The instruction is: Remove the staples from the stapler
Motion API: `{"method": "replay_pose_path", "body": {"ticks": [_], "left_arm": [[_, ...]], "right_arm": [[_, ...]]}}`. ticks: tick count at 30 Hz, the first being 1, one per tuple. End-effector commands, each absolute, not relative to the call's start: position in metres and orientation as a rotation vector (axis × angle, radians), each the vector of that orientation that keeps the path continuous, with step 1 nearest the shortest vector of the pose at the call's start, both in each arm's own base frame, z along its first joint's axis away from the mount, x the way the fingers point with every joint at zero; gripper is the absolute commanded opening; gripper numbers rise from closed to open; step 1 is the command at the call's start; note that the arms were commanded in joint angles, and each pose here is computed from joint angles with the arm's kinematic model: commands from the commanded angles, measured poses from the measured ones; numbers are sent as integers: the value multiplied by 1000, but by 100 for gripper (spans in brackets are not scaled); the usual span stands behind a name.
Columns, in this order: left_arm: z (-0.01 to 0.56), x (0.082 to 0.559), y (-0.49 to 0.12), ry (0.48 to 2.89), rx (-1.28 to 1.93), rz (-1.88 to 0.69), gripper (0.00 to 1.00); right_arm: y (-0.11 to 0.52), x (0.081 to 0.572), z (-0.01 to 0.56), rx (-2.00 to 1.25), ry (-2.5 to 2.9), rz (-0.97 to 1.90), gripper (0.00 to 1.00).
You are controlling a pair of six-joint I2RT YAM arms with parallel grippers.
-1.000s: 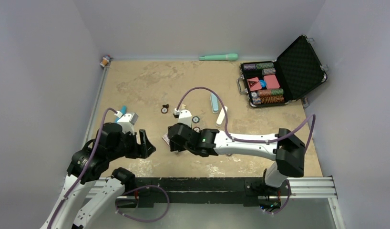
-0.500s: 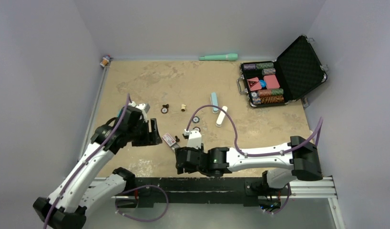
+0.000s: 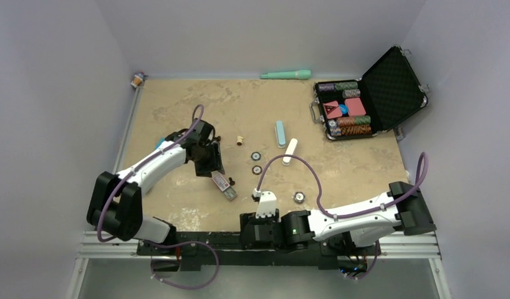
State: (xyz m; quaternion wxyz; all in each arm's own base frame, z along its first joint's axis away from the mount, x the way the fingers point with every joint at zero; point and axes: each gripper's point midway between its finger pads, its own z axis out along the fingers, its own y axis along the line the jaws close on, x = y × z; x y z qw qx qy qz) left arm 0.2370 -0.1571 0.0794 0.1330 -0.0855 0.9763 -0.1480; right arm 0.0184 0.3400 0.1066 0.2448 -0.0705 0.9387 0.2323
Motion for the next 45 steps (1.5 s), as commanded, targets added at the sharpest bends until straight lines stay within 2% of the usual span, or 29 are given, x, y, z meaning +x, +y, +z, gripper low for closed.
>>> {"method": "replay_pose_path", "body": {"ticks": [1, 9, 23, 32, 36, 43, 45], "left_arm": [[78, 268, -160, 2777, -304, -458, 53], [48, 278, -150, 2831, -375, -356, 48], [22, 250, -159, 2898, -530, -456, 43], [25, 215, -150, 2845, -723, -500, 44], [31, 208, -157, 2817, -709, -577, 44], [60, 211, -138, 2763, -623, -426, 45], [76, 211, -128, 2747, -590, -354, 50]], "right_arm": [[321, 13, 108, -61, 2570, 639, 76], [321, 0, 102, -64, 2582, 648, 76], [321, -3, 101, -67, 2577, 638, 76], [319, -1, 101, -49, 2573, 644, 76], [316, 0, 100, -38, 2574, 640, 76], [316, 7, 114, 26, 2529, 767, 71], [316, 15, 123, 48, 2500, 798, 69]]}}
